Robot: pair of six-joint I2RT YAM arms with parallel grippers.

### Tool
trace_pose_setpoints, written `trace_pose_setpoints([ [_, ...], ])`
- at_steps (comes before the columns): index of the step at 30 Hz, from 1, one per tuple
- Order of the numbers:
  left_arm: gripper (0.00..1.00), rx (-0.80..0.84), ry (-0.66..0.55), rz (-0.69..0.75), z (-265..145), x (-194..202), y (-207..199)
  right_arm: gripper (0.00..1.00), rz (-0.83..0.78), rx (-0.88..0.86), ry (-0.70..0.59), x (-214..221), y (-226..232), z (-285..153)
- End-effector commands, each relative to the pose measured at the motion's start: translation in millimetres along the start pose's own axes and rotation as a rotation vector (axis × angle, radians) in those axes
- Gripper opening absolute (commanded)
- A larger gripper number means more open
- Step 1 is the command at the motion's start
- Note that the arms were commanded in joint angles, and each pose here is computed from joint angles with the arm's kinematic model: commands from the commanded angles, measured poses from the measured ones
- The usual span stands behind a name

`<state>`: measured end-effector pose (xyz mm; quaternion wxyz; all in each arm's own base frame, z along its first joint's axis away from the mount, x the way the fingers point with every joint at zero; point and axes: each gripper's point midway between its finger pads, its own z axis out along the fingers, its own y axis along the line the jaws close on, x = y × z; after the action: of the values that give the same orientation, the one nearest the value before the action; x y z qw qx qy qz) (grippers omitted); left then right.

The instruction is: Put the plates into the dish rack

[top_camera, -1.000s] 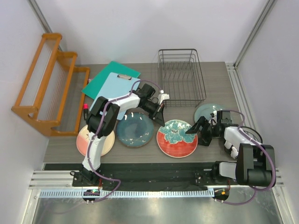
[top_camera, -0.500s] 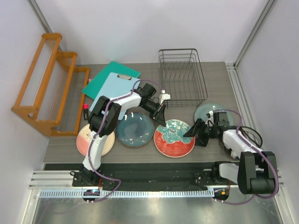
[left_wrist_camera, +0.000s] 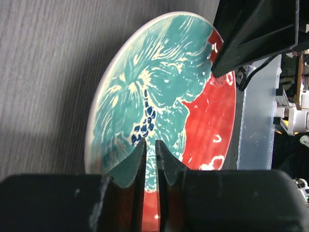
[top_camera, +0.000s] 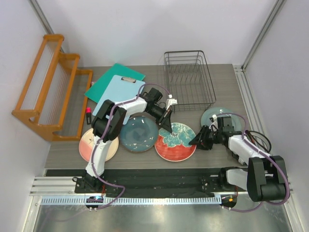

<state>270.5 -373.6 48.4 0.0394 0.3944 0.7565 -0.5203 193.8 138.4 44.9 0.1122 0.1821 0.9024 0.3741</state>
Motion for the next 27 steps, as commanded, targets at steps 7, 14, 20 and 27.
trace_pose_setpoints([
  [7,0.27,-0.087,0.091,-0.253,-2.0,37.4,-11.1,0.01,-0.075,-0.029,-0.035,-15.8,18.0,-4.7],
  [14,0.57,-0.149,0.052,-0.185,-25.8,4.1,-28.1,0.01,-0.137,0.048,-0.066,-30.8,22.8,-33.5],
  [20,0.69,-0.242,-0.036,-0.123,-64.9,-33.0,-47.1,0.01,-0.242,0.023,-0.045,-29.2,41.0,-52.5],
  [27,0.74,-0.371,-0.159,-0.161,-130.6,-28.7,-43.0,0.01,-0.373,-0.144,-0.06,-20.0,86.8,-83.4],
])
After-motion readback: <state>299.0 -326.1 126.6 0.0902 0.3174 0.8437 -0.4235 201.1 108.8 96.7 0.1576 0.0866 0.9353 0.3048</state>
